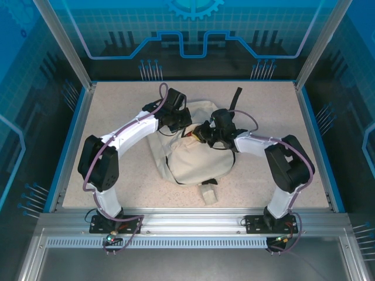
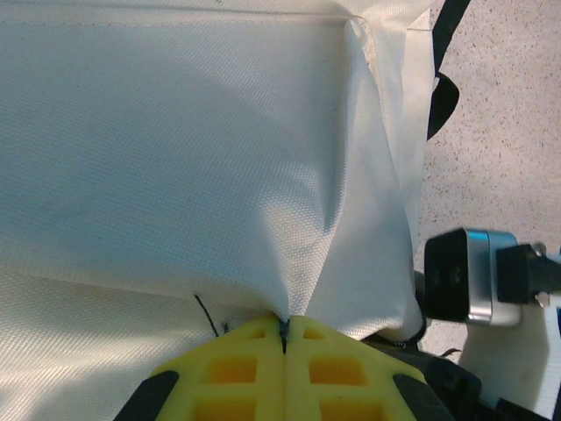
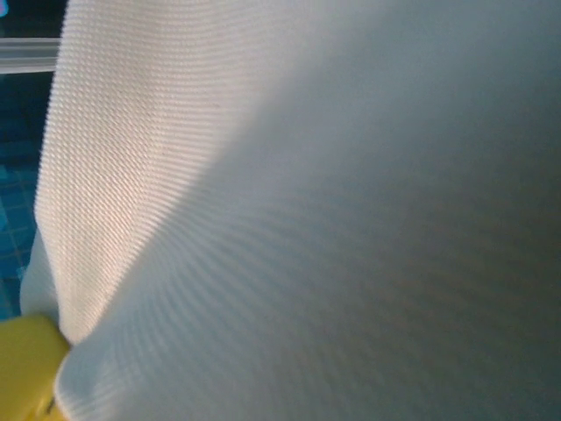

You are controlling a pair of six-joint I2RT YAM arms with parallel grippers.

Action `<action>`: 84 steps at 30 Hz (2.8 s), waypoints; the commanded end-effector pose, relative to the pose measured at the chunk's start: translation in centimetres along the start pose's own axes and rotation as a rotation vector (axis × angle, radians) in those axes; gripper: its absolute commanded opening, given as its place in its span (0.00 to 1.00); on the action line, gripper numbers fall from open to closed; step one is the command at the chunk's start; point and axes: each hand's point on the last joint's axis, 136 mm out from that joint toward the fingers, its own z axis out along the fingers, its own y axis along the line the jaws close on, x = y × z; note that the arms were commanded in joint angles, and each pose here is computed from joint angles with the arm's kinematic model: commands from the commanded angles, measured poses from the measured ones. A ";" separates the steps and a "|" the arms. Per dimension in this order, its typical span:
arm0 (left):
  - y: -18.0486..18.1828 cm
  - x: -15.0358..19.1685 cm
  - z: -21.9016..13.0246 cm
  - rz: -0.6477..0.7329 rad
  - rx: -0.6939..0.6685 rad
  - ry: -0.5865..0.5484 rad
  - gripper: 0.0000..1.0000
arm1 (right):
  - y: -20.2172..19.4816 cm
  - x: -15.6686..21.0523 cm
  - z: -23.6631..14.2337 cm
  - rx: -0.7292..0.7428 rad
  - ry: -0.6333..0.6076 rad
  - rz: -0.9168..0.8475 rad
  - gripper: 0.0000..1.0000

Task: Pack the student bag

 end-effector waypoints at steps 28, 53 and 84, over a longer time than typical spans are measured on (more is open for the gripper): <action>13.0 0.8 -8.0 -0.264 -0.014 -0.063 0.80 | 2.6 4.3 -3.0 0.669 0.005 -0.778 0.50; 13.5 2.6 -5.9 -0.232 0.030 0.011 0.97 | 4.6 5.4 1.0 0.565 0.072 -0.784 0.19; 12.6 3.4 -4.5 -0.251 0.108 0.077 0.90 | 3.0 4.8 1.9 0.651 0.066 -0.804 0.27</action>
